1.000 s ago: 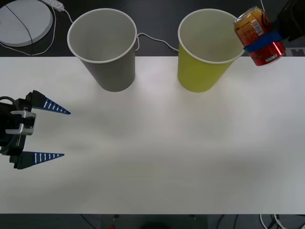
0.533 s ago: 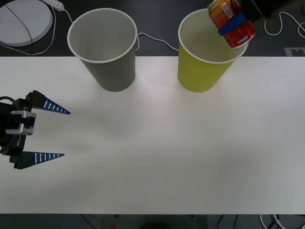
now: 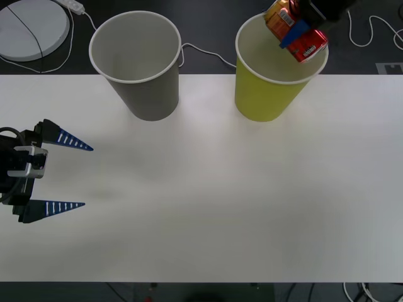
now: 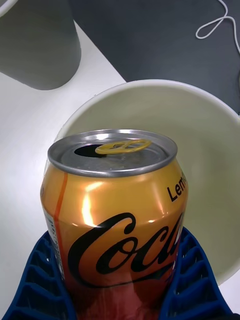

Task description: Put the can into the green bin and the plastic bottle into the gray bin

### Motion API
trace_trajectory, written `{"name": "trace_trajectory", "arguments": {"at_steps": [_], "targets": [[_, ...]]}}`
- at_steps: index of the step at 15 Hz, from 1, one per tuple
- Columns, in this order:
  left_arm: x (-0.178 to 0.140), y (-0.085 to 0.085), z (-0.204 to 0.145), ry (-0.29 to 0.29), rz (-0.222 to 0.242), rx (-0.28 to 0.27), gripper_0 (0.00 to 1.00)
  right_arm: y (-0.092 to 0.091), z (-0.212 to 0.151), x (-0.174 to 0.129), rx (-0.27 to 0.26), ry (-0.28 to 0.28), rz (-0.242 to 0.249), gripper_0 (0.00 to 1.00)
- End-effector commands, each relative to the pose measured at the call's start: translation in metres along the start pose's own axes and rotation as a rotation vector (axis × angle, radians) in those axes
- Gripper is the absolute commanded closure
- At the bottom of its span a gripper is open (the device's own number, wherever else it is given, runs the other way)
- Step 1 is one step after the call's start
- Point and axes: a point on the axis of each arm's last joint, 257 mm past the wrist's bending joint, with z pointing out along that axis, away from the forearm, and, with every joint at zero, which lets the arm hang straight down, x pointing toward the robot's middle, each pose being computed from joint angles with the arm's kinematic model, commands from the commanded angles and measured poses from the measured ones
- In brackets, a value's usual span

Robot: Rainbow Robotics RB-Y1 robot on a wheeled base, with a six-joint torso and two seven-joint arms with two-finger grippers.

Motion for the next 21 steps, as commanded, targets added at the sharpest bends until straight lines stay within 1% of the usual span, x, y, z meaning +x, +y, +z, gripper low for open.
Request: {"name": "trace_trajectory", "arguments": {"at_steps": [1,3,4,5,6,7,8,9,12,13,14,15,17,19,20,21], "targets": [[0.000,0.000,0.000,0.000,0.000,0.000,0.00,-0.007,-0.001,-0.009,0.013,0.007,0.016,0.97],[0.000,0.000,0.000,0.000,0.000,0.000,0.00,-0.010,0.000,-0.007,0.029,0.021,0.010,0.97],[0.000,0.000,0.000,0.000,0.000,0.000,0.00,-0.013,-0.001,-0.006,0.040,0.025,0.007,0.92],[0.000,0.000,0.000,0.000,0.000,0.000,0.00,-0.015,-0.003,-0.007,0.050,0.025,0.003,0.78],[0.000,0.000,0.000,0.000,0.000,0.000,0.00,-0.017,-0.004,-0.008,0.057,0.027,0.001,0.53],[0.000,0.000,0.000,0.000,0.000,0.000,0.00,-0.018,-0.005,-0.008,0.062,0.028,-0.003,0.25],[0.000,0.000,0.000,0.000,0.000,0.000,0.00,-0.018,-0.005,-0.008,0.064,0.027,-0.005,0.04],[0.000,0.000,0.000,0.000,0.000,0.000,0.00,-0.018,-0.005,-0.008,0.063,0.027,-0.011,0.00],[0.000,0.000,0.000,0.000,0.000,0.000,0.00,-0.019,-0.011,-0.007,0.056,0.018,-0.031,0.00],[0.000,0.000,0.000,0.000,0.000,0.000,0.00,-0.018,-0.016,-0.008,0.049,0.007,-0.042,0.00],[0.000,0.000,0.000,0.000,0.000,0.000,0.00,-0.017,-0.019,-0.007,0.035,-0.003,-0.041,0.00],[0.000,0.000,0.000,0.000,0.000,0.000,0.00,-0.016,-0.027,-0.006,0.013,-0.022,-0.046,0.00],[0.000,0.000,0.000,0.000,0.000,0.000,0.00,-0.016,-0.040,-0.004,-0.016,-0.053,-0.100,0.00],[0.000,0.000,0.000,0.000,0.000,0.000,0.00,-0.010,-0.055,0.006,-0.090,-0.110,-0.130,0.00],[0.000,0.000,0.000,0.000,0.000,0.000,0.00,-0.008,-0.059,0.012,-0.116,-0.140,-0.143,0.00],[0.000,0.000,0.000,0.000,0.000,0.000,0.00,-0.011,-0.067,0.015,-0.126,-0.182,-0.158,0.00]]}}
